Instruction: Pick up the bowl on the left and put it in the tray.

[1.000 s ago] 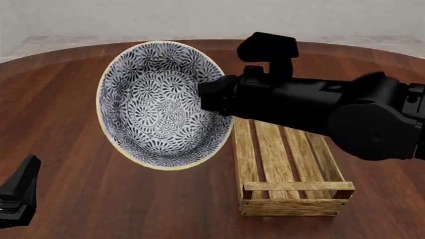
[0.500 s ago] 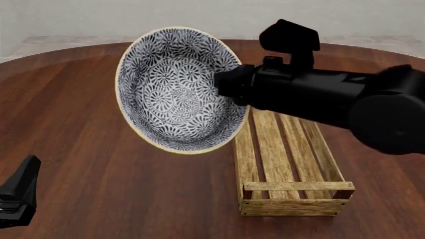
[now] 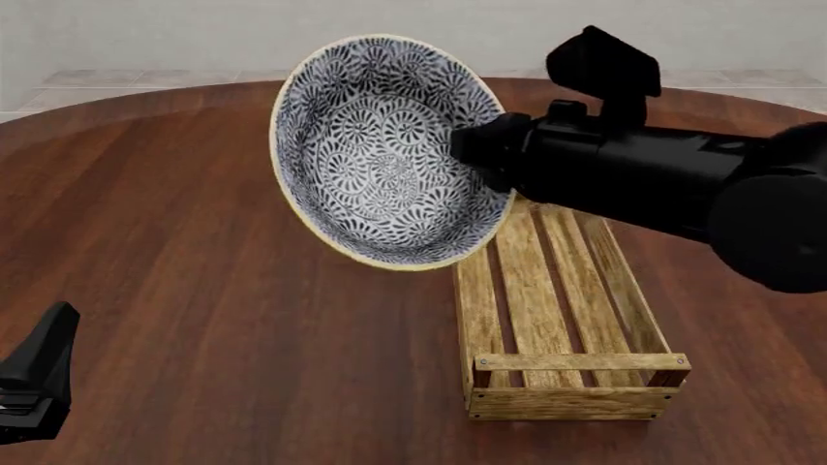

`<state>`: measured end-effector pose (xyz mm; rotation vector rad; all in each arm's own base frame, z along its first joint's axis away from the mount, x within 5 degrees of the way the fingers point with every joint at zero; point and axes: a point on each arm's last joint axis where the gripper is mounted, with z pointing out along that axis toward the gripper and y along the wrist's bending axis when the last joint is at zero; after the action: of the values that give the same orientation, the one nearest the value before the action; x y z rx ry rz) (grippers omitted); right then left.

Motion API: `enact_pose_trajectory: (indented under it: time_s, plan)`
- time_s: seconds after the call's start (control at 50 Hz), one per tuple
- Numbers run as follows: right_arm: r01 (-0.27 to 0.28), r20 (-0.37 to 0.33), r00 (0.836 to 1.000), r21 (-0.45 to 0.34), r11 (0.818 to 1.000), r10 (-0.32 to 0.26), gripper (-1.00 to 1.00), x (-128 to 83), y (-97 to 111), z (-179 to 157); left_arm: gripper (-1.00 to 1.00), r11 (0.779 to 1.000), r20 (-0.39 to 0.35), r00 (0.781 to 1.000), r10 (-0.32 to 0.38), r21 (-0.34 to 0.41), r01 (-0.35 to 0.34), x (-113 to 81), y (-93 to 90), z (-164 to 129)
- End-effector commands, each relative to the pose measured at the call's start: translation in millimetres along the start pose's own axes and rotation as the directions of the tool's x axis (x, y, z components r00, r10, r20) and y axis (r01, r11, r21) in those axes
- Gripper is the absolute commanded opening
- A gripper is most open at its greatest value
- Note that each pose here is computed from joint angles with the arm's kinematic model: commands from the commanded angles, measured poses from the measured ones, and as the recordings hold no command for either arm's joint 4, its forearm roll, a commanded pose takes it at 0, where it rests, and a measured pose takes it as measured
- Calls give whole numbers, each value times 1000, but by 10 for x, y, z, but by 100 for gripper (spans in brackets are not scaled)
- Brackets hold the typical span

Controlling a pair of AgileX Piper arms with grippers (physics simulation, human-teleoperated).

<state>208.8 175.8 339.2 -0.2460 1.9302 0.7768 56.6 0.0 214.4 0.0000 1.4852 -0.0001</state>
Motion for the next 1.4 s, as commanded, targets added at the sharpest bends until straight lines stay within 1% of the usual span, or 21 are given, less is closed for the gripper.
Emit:
enact_pose_trajectory:
  time_s: [0.02, 0.46, 0.56, 0.6, 0.62, 0.64, 0.68, 0.7, 0.74, 0.78, 0.8, 0.84, 0.86, 0.94, 0.96, 0.98, 1.04, 1.12, 1.14, 1.26, 1.4]
  plan:
    - [-87, 26, 996, 24, 996, 86, -100, -49, -87, -37, 100, 1000, 0, 1000, 0, 0, 0, 0, 0, 0]
    - [-197, 84, 978, 103, 975, 189, -100, -103, -363, -98, 100, 1000, 0, 1000, 0, 0, 0, 0, 0, 0]
    - [-190, 87, 980, 96, 977, 182, -100, -117, -341, -108, 100, 1000, 0, 1000, 0, 0, 0, 0, 0, 0]
    - [-204, 89, 977, 117, 972, 194, -100, -121, -399, -100, 100, 1000, -1, 1000, 0, 0, 0, 1, 0, 1]
    - [-186, 96, 980, 104, 977, 177, -100, -141, -363, -131, 100, 1000, 1, 1000, 1, 0, -1, -1, 0, 0]
    - [-202, 88, 977, 110, 973, 193, -100, -118, -379, -108, 100, 1000, 0, 1000, 0, 0, 0, 0, 0, 0]
    - [-197, 100, 977, 109, 974, 187, -100, -141, -384, -136, 100, 1000, -1, 1000, 0, 0, 0, 1, 0, 1]
    - [-204, 89, 977, 135, 970, 193, -100, -139, -435, -104, 100, 1000, 0, 1000, 0, 0, 0, 0, 0, 0]
    - [-199, 103, 977, 113, 973, 188, -100, -150, -394, -137, 100, 1000, 0, 1000, 0, 0, 0, 0, 0, 0]
    - [-209, 96, 976, 149, 967, 196, -100, -160, -473, -120, 100, 1000, 0, 1000, 0, 0, 0, 0, 0, 0]
    - [-204, 91, 977, 110, 973, 194, -100, -129, -377, -126, 100, 1000, 1, 1000, 0, 0, 0, -1, 0, -1]
    - [-210, 93, 976, 159, 965, 197, -100, -153, -497, -116, 100, 1000, 0, 1000, 0, 0, 0, 0, 0, 0]
    - [-203, 93, 977, 125, 971, 193, -100, -133, -418, -120, 100, 1000, 0, 1000, 0, 0, 0, 0, 0, 0]
    - [-211, 100, 975, 133, 968, 198, -100, -132, -449, -125, 100, 1000, 1, 1000, 1, 0, -1, -1, 0, 0]
    - [-231, 72, 973, 197, 953, 221, -100, -111, -588, -45, 100, 1000, 0, 1000, 0, 0, 0, 0, 0, 0]
    - [-219, 89, 974, 153, 964, 207, -100, -118, -494, -81, 100, 1000, 0, 1000, 0, 0, 0, 0, 0, 0]
    - [-224, 90, 973, 157, 962, 212, -100, -99, -514, -81, 100, 1000, 0, 1000, 0, 0, 0, 0, 0, 0]
    - [-240, 91, 970, 173, 955, 228, -100, -84, -566, -59, 100, 1000, 0, 1000, 0, 0, 0, 0, 0, 0]
    - [-257, 92, 966, 198, 946, 243, -100, -78, -637, -47, 100, 1000, 0, 1000, 0, 0, 0, 0, 0, 0]
    - [-271, 89, 962, 213, 939, 258, -100, -51, -687, -11, 100, 1000, 0, 1000, 0, 0, 0, 0, 0, 0]
    - [-305, 102, 952, 251, 919, 288, -100, -44, -809, -12, 100, 1000, 0, 1000, 0, 0, 0, 0, 0, 0]
